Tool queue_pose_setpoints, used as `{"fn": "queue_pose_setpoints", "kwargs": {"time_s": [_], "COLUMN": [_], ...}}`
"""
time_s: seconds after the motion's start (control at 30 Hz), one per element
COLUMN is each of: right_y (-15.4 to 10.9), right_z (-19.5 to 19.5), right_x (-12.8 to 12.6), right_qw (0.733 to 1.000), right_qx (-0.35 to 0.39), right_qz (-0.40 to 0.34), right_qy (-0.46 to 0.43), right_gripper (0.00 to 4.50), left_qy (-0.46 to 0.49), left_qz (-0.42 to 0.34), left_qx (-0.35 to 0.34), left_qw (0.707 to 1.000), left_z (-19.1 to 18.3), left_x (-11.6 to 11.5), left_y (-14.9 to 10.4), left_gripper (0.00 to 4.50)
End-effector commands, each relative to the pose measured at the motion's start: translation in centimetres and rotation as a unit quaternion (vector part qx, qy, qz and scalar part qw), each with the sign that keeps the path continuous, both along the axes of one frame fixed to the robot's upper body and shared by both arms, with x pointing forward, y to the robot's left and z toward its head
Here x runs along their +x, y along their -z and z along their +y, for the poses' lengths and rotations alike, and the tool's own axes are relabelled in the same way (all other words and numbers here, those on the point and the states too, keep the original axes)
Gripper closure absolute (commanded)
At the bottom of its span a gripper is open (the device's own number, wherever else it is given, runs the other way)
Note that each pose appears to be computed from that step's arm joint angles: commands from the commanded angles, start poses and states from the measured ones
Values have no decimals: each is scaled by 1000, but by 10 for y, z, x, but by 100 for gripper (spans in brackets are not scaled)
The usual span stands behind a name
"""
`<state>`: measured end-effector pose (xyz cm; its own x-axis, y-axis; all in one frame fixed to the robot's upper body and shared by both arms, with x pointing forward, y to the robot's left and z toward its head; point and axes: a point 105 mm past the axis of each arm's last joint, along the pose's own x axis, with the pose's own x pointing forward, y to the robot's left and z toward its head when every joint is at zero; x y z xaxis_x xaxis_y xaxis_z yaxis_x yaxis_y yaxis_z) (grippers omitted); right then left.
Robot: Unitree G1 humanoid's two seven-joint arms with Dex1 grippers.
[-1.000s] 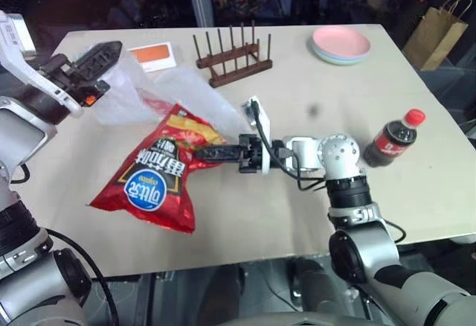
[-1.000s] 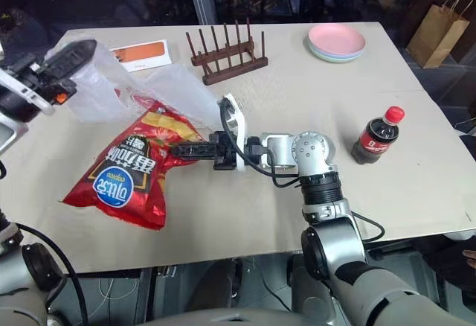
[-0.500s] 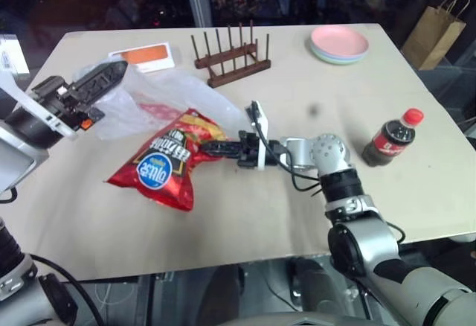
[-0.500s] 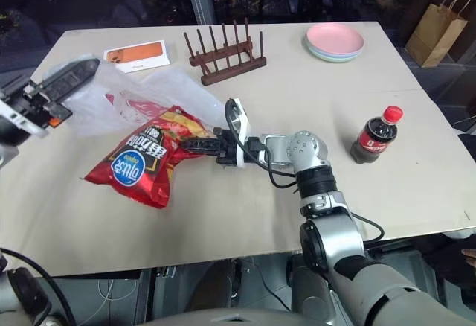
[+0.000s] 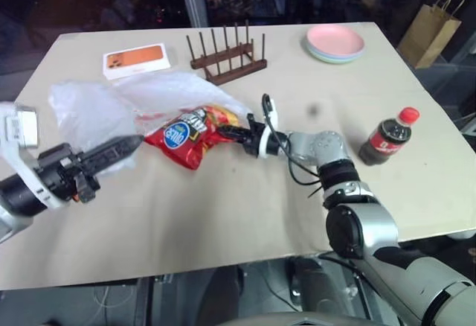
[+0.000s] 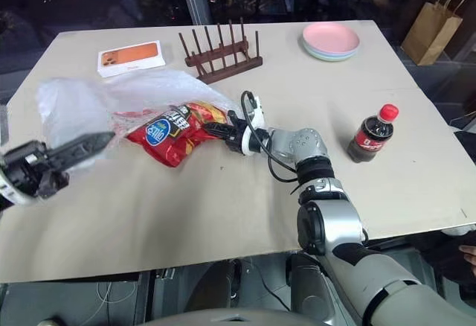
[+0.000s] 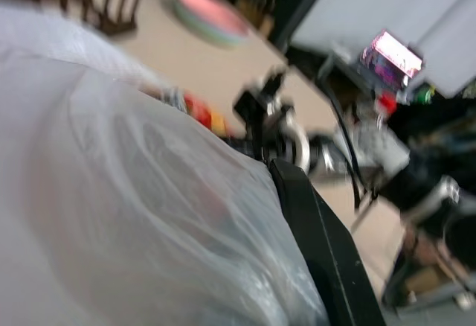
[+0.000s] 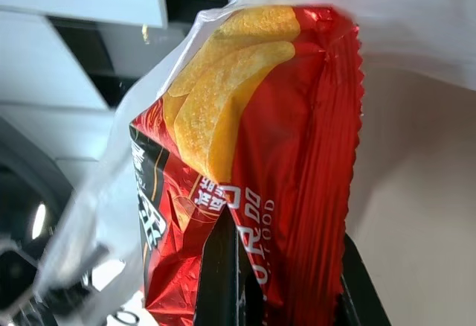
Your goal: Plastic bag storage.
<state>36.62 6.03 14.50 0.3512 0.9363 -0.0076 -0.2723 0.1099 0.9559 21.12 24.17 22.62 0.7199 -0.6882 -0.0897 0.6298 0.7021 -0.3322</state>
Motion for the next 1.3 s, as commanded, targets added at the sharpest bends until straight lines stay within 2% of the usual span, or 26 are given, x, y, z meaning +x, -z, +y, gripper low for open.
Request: {"fn": "queue_pose_setpoints", "kwargs": {"time_s": [0.03, 0.3, 0.47, 0.57, 0.63, 0.93, 1.1, 1.3], "right_y": [-27, -40, -46, -52, -55, -68, -65, -84], "right_z": [16, 10, 16, 13, 10, 9, 15, 14], "right_x": [-2, 0, -1, 0, 1, 8, 14, 21], "right_qw": [999, 998, 998, 997, 997, 996, 997, 994], "right_qx": [34, 56, 63, 70, 70, 67, 41, 86], "right_qz": [-18, -15, -19, -24, -30, -53, -61, -50], "right_qy": [-10, -13, -18, -18, -20, -5, 17, 33], "right_gripper": [444, 444, 444, 444, 444, 444, 444, 444], "left_qy": [8, -20, -8, -51, -84, -104, -97, -103], "left_qz": [-6, 9, 12, 7, -2, 1, 8, 19], "left_qx": [25, 28, 31, 8, -28, -139, -164, -160], "left_qw": [1000, 999, 999, 999, 996, 985, 982, 982], "left_z": [-5, 7, -1, 15, 31, 50, 49, 51], "left_x": [-6, -5, -7, 0, 6, 14, 14, 14], "left_y": [5, 16, 20, 17, 6, -18, -25, -21], "left_gripper": [450, 450, 450, 450, 450, 450, 450, 450]}}
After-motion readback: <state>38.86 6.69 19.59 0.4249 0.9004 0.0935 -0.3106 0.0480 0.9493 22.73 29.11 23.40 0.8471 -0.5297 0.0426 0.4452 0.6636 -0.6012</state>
